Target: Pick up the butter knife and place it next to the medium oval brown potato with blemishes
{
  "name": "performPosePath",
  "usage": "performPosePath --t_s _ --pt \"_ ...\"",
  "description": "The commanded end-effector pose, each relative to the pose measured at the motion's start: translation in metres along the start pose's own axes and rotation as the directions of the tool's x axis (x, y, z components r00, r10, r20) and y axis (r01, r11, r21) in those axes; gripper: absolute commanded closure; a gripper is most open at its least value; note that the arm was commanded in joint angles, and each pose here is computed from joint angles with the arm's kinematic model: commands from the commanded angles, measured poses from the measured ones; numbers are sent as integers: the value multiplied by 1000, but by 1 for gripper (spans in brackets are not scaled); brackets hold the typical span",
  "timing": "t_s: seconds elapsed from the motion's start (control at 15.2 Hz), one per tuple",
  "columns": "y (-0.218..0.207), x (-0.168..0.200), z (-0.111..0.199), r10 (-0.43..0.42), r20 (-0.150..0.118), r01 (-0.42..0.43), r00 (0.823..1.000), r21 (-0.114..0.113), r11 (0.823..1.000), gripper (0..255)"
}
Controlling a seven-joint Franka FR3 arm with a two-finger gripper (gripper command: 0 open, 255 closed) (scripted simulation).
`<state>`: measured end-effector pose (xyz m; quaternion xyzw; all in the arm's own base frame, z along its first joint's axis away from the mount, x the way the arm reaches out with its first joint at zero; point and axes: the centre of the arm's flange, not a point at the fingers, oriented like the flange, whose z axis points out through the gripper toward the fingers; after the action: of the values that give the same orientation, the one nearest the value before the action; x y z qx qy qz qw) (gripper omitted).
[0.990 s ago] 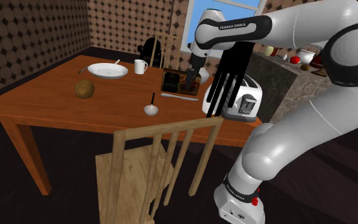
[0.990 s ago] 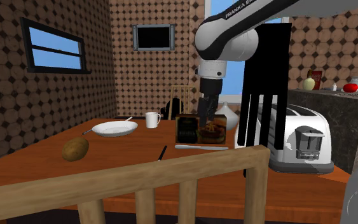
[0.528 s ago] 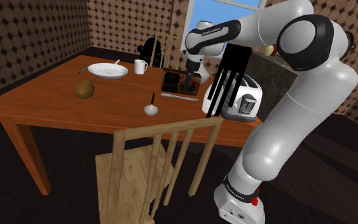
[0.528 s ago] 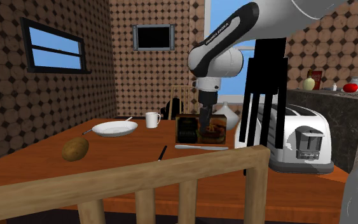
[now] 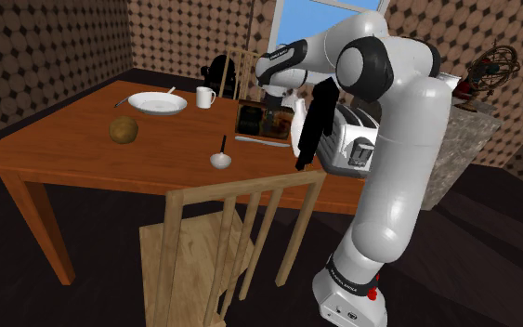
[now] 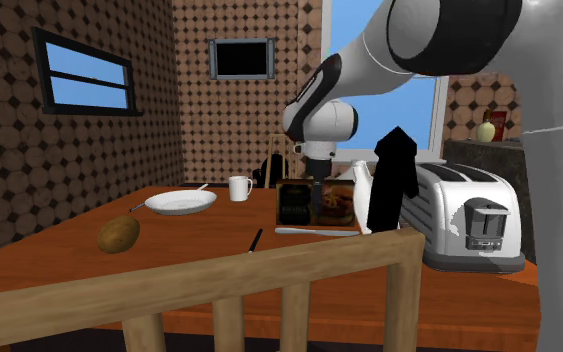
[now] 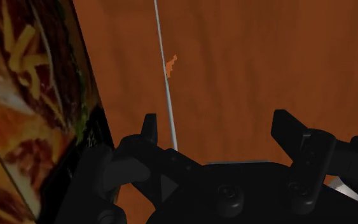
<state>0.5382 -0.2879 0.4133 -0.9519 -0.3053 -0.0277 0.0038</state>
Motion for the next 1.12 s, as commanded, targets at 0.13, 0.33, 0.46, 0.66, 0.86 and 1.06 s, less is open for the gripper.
performPosePath --t_s 0.13,0.33,0.46,0.66,0.86,1.06 --pt "38 17 27 -83 2 83 997 11 996 0" --pt "38 17 43 -83 2 83 997 11 996 0" --pt "38 17 53 -83 2 83 997 11 996 0" --pt "37 17 67 -83 2 83 997 11 996 0" --pt "37 17 67 -83 2 83 997 11 996 0" --pt "37 17 67 -83 2 83 997 11 996 0"
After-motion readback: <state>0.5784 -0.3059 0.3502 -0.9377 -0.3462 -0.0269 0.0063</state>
